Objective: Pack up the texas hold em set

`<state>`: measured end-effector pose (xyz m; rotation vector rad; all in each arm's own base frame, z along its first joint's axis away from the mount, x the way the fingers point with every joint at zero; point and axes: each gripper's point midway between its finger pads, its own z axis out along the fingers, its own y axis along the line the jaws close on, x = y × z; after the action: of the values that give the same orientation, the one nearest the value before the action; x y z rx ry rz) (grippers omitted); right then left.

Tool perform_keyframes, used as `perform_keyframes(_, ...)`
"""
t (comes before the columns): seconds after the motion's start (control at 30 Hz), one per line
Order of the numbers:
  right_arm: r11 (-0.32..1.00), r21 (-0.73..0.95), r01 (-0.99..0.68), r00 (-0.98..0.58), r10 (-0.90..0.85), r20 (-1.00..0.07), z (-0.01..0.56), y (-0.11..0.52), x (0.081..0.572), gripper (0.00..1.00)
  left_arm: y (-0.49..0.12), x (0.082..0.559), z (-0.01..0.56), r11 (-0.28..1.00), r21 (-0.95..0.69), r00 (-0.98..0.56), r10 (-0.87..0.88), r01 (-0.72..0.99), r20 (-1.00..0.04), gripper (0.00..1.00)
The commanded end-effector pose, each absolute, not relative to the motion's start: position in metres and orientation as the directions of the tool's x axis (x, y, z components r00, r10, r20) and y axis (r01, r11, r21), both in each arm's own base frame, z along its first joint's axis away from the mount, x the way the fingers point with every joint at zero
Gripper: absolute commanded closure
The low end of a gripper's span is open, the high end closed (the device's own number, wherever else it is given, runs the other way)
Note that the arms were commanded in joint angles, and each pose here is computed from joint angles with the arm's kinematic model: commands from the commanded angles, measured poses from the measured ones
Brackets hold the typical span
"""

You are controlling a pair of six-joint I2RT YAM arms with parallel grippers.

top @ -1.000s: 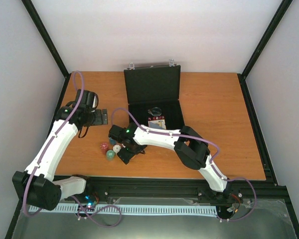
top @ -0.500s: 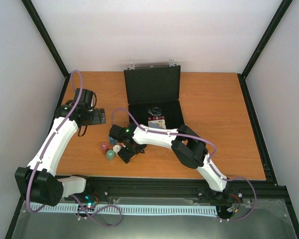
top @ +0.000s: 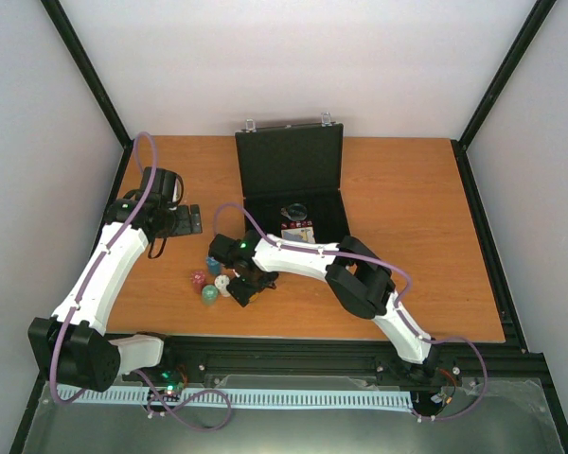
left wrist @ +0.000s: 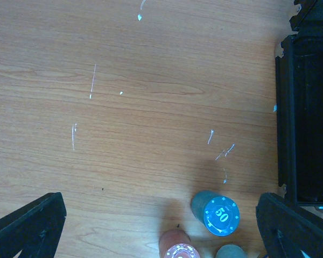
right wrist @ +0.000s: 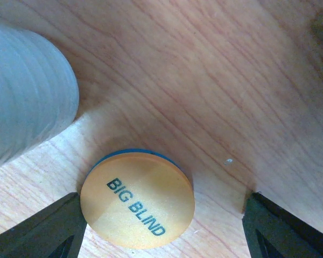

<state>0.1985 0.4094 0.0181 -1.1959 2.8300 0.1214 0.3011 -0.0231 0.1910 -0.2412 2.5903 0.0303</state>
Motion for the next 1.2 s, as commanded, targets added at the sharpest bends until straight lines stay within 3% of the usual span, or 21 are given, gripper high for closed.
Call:
perform_keyframes(0.0, 0.685, 0.054, -0.726, -0.688, -0.724, -0.049, 0.0, 0.409, 0.194, 0.2, -0.023, 0.305, 0.196, 0.981, -0.049, -0.826, -0.182, -0.185, -0.534, 0.0)
perform_keyframes(0.17, 0.67, 0.052, -0.74, -0.672, -0.739, -0.044, 0.001, 0.416, 0.19, 0.2, -0.024, 0.304, 0.195, 0.982, -0.051, -0.826, -0.181, -0.182, -0.534, 0.0)
perform_keyframes(0.4, 0.672, 0.053, -0.739, -0.673, -0.739, -0.024, -0.005, 0.416, 0.185, 0.3, -0.024, 0.303, 0.194, 0.983, -0.05, -0.827, -0.178, -0.179, -0.533, 0.0)
perform_keyframes(0.7, 0.686, 0.048, -0.726, -0.687, -0.727, 0.003, -0.014, 0.406, 0.179, 0.51, -0.024, 0.302, 0.192, 0.983, -0.049, -0.83, -0.176, -0.177, -0.53, 0.0)
perform_keyframes(1.17, 0.706, 0.038, -0.707, -0.706, -0.701, -0.103, 0.049, 0.414, 0.2, 0.53, -0.025, 0.302, 0.19, 0.984, -0.05, -0.833, -0.173, -0.172, -0.525, 0.0)
